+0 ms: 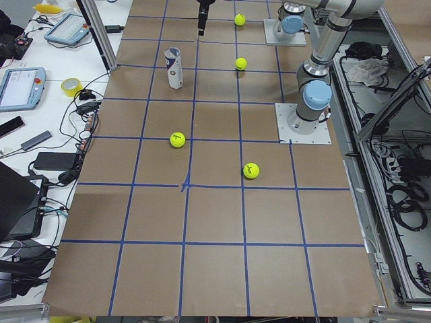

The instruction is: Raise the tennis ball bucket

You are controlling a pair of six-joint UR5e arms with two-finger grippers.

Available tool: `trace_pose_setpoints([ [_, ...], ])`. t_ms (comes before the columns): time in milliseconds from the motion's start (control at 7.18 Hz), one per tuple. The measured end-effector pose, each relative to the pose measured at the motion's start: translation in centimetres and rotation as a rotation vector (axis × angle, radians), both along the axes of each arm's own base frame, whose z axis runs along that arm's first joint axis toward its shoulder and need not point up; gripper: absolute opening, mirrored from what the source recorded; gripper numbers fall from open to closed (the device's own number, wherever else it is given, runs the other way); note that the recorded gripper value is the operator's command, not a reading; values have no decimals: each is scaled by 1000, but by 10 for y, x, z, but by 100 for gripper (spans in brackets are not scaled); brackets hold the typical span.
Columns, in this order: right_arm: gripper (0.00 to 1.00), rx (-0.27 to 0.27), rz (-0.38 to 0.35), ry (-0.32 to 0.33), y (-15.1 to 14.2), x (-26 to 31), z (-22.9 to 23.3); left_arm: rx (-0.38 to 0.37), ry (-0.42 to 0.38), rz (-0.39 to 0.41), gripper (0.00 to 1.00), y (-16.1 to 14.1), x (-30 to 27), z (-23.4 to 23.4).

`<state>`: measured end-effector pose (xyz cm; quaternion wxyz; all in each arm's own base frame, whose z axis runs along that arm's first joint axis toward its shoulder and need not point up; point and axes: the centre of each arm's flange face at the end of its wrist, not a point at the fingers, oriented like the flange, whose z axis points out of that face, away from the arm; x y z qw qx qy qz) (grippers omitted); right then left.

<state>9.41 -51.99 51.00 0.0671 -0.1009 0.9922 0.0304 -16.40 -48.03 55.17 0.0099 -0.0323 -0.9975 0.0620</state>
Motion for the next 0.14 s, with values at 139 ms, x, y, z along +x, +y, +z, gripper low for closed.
trace_pose_setpoints([
  [139,100,0,0,0,0,0,0,1,0,-1,100,1,0,-1],
])
